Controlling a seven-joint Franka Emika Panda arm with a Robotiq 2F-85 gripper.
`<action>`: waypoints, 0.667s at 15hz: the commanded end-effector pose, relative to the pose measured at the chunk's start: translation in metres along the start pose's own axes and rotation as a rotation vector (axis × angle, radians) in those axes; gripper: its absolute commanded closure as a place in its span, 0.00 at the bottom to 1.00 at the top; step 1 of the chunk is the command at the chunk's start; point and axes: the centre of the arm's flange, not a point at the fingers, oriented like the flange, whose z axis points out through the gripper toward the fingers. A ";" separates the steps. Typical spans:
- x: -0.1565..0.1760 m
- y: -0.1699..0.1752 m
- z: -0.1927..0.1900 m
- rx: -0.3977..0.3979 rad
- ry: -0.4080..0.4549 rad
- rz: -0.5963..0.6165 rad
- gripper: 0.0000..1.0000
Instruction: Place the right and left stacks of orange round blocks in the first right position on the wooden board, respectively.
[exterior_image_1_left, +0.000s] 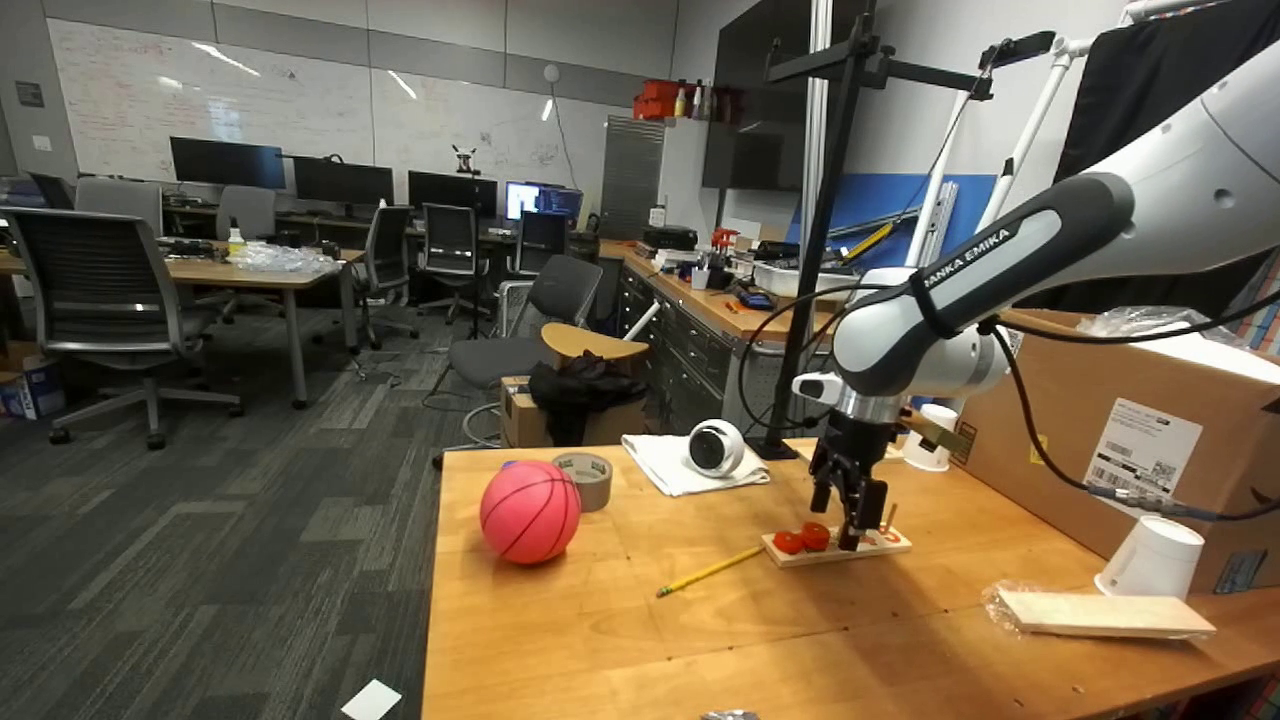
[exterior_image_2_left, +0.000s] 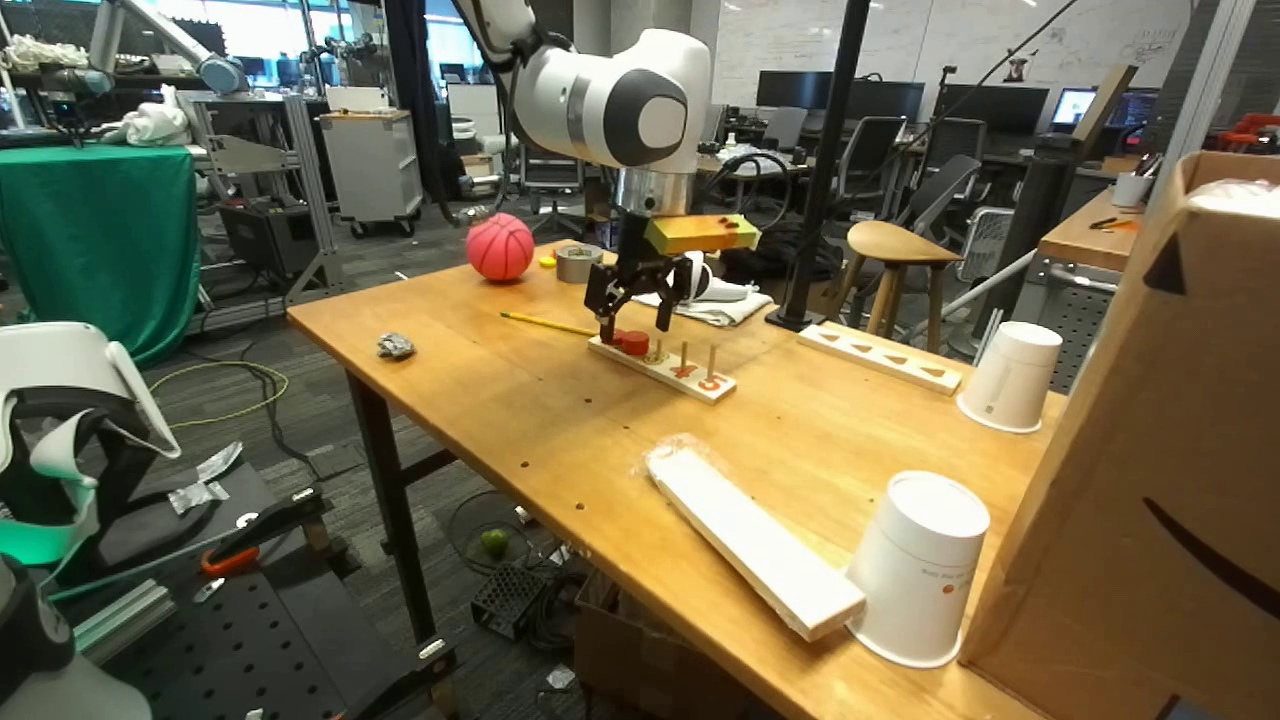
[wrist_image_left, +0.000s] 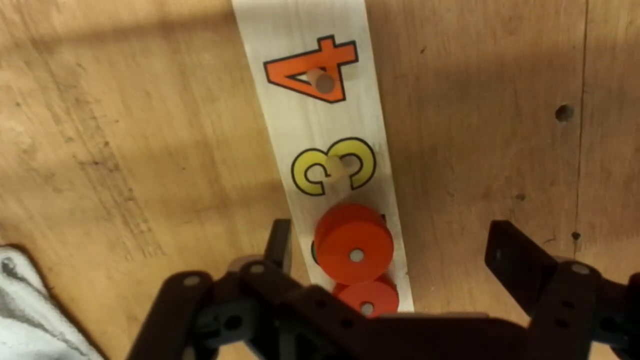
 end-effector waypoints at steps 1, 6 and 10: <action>0.013 -0.018 -0.006 -0.063 0.004 -0.012 0.00; 0.035 -0.015 -0.001 -0.119 -0.003 -0.064 0.00; 0.029 -0.005 0.004 -0.148 -0.086 -0.081 0.00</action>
